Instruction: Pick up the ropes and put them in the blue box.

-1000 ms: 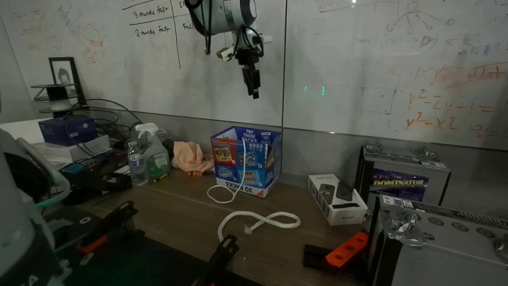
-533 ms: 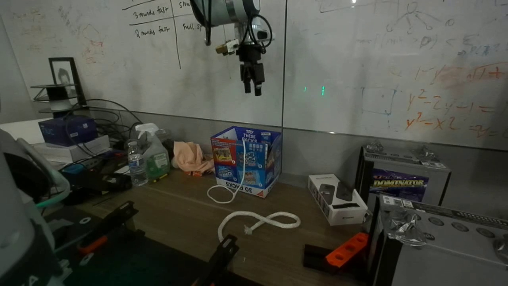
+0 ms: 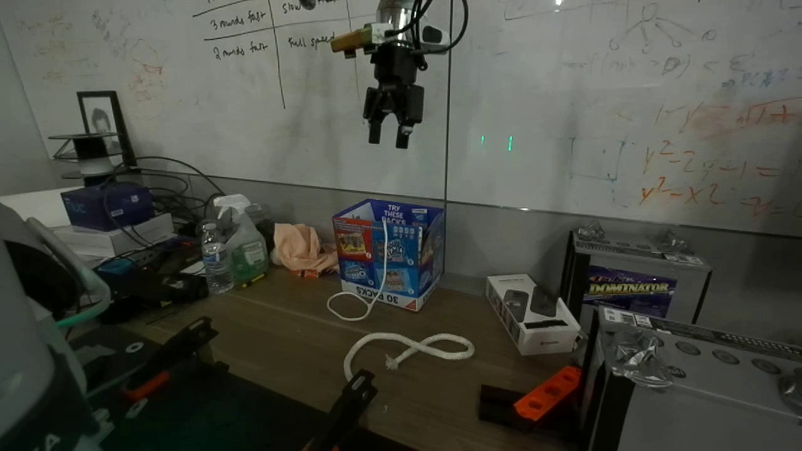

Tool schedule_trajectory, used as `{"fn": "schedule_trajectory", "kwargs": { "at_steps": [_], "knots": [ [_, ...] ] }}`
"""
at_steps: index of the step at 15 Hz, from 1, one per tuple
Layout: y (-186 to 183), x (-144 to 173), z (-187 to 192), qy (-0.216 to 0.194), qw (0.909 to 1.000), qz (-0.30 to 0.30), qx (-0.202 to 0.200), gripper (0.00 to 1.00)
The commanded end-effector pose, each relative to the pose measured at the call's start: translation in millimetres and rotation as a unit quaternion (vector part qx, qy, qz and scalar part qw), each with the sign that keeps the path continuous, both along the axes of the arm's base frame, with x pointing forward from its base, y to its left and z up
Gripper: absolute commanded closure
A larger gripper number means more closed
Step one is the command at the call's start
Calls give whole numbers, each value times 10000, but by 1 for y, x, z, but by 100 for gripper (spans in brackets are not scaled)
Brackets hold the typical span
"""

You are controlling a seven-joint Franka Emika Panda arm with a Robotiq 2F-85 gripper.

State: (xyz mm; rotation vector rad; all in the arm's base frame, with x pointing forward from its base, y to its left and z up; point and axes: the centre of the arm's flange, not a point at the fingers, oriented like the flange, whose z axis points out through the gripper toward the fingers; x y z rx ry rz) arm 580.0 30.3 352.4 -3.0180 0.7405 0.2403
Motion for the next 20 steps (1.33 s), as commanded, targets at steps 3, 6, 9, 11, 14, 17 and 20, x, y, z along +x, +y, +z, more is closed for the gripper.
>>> {"fn": "schedule_trajectory", "kwargs": {
  "at_steps": [3,6,9,11,14,17,20],
  "knots": [
    [10,-76,-77,130,9974,524,481,0],
    [25,-94,-135,-144,9959,725,516,0],
    [38,-100,-186,-603,9926,885,568,0],
    [46,-97,-213,-837,9900,952,615,0],
    [64,-86,-247,-1054,9859,1112,678,0],
    [82,-71,-277,-1157,9826,1260,729,0],
    [89,-54,-304,-1190,9816,1294,739,0]
  ]
}}
